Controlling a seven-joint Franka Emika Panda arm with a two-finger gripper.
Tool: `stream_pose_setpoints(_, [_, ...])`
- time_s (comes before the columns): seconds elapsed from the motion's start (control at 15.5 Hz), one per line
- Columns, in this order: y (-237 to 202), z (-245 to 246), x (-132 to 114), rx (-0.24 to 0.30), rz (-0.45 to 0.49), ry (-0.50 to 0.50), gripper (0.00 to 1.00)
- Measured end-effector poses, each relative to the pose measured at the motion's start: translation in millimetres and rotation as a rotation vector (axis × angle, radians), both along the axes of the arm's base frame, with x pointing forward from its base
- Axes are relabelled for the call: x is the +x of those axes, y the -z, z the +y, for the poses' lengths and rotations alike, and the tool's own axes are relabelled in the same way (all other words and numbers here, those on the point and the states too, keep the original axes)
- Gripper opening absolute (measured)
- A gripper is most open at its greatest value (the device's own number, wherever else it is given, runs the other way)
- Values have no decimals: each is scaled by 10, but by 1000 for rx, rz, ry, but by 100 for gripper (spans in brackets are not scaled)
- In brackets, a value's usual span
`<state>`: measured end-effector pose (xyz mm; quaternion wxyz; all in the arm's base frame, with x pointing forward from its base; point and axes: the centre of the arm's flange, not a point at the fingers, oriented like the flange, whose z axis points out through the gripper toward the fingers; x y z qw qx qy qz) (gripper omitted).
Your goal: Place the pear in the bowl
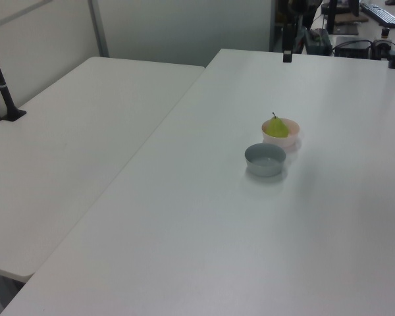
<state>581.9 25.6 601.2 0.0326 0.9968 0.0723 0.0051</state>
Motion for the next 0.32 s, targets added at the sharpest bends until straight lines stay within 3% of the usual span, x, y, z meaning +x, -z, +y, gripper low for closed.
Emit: stream_pose_setpoints(0.32, [-118,-114,-119,6,17,26,100])
